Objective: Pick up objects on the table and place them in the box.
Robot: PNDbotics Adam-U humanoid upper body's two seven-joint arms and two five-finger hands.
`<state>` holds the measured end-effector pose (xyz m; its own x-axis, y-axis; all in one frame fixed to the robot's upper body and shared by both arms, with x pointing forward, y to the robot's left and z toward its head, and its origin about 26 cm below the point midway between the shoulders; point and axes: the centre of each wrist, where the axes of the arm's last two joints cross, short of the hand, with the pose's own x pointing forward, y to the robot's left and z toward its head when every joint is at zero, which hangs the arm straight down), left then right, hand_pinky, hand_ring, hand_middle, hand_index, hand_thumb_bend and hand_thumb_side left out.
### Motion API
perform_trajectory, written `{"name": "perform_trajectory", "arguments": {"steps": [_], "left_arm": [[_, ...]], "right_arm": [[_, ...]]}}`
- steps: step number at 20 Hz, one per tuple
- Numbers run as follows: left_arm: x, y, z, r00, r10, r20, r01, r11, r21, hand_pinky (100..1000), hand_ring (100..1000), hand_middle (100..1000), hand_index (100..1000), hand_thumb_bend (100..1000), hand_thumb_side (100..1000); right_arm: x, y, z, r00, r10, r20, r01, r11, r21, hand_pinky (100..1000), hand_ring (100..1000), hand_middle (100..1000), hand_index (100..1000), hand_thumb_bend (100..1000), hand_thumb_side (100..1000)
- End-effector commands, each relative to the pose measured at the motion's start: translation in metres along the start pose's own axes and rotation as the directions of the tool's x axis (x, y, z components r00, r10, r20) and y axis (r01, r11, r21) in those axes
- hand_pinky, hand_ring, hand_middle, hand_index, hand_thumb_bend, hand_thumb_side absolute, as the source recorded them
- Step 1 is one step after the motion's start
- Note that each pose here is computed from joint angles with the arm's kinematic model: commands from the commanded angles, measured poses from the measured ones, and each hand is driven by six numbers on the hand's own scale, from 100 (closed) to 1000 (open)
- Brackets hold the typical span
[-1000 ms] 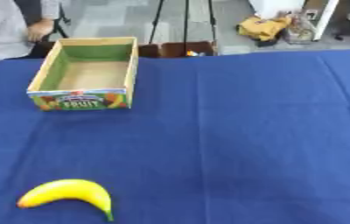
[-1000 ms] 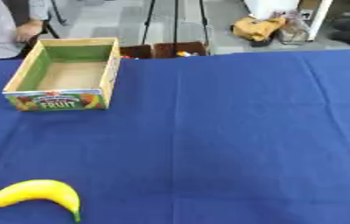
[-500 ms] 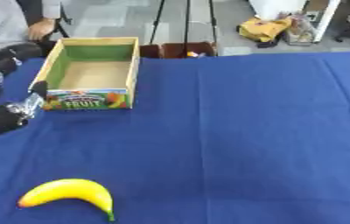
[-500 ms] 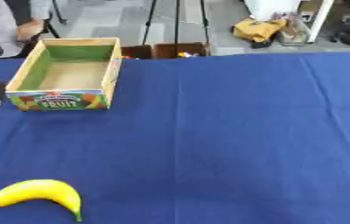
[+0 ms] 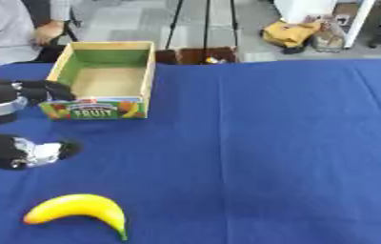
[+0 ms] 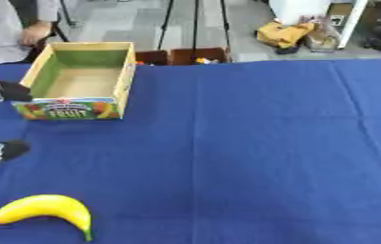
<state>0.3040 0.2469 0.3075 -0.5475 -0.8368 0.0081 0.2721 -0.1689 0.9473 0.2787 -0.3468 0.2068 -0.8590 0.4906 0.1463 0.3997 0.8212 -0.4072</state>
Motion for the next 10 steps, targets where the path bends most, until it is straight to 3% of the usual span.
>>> {"name": "perform_trajectory", "arguments": {"steps": [1, 4, 10], "left_arm": [[-0.001, 0.010, 0.014, 0.999, -0.041, -0.017, 0.040, 0.998, -0.045, 883, 977, 975, 1000, 506, 862], [-0.004, 0.000, 0.012, 0.999, -0.044, -0.025, 0.041, 0.995, -0.095, 870, 968, 970, 1000, 529, 784], [-0.003, -0.017, 0.005, 0.999, -0.034, -0.018, 0.031, 0.986, -0.163, 877, 971, 973, 1000, 639, 872]], "right_arm": [[0.001, -0.005, -0.006, 1.000, 0.012, 0.024, -0.012, 1.000, 0.009, 803, 876, 764, 870, 100, 1000], [0.001, -0.005, -0.006, 1.000, 0.011, 0.027, -0.012, 1.000, 0.010, 802, 875, 763, 869, 100, 1000], [0.001, -0.005, -0.008, 0.999, 0.008, 0.031, -0.008, 1.000, 0.009, 802, 875, 763, 869, 100, 1000]]}}
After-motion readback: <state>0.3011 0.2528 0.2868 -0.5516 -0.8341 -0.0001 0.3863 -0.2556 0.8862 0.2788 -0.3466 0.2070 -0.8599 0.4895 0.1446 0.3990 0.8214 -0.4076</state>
